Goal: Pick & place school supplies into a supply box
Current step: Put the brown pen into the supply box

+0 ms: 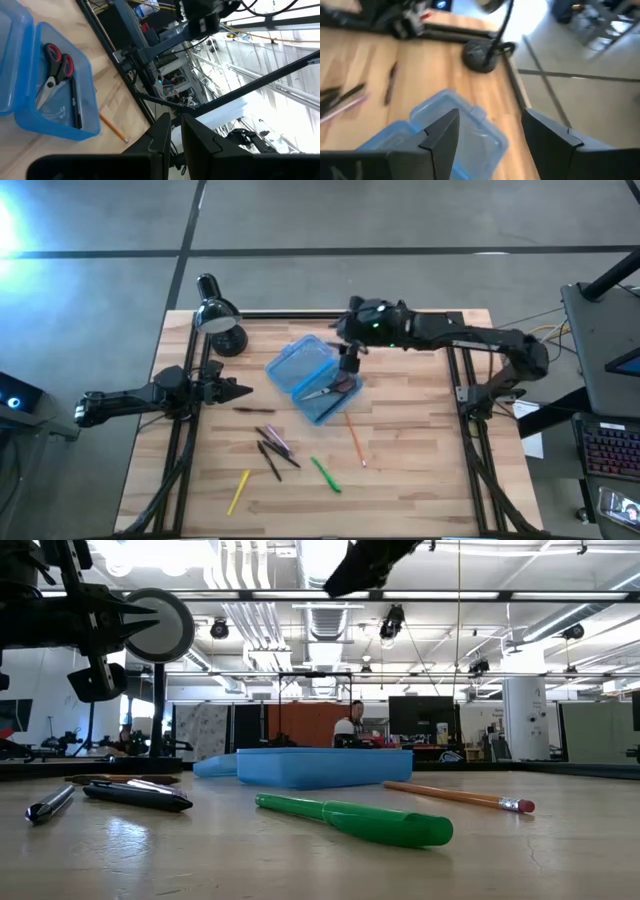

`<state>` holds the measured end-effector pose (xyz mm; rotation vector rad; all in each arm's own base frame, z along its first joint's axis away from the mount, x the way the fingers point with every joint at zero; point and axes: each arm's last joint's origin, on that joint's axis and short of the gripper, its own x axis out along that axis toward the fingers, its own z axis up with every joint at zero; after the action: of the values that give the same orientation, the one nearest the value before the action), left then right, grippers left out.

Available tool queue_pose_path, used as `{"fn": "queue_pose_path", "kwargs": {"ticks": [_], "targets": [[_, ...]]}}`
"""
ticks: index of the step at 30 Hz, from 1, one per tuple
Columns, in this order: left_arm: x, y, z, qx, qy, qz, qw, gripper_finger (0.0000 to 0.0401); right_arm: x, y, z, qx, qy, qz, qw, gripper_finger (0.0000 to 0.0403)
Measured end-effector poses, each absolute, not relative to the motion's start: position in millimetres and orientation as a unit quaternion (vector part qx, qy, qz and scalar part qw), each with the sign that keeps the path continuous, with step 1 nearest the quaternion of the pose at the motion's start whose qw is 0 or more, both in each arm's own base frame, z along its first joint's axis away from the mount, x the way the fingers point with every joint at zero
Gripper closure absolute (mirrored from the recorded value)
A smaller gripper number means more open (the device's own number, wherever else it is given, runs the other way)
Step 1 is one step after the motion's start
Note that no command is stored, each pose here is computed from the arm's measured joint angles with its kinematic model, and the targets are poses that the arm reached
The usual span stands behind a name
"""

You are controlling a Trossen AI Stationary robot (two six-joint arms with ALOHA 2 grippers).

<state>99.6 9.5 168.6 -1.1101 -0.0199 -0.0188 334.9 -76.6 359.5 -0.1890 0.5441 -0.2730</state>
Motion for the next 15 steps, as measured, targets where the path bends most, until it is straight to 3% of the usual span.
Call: {"fn": "queue_pose_path", "kwargs": {"ticks": [11, 15], "targets": [[99.6, 9.7, 169.0, -0.524, -0.013, -0.007, 0.852, 0.0373, 276.0, -68.6, 375.0, -0.038, 0.238, -0.205, 0.949, 0.0197], [98.2, 18.2, 171.2, -0.518, -0.100, 0.112, 0.842, 0.0373, 260.6, -66.3, 370.0, -0.020, 0.235, -0.230, 0.944, 0.0197]]}}
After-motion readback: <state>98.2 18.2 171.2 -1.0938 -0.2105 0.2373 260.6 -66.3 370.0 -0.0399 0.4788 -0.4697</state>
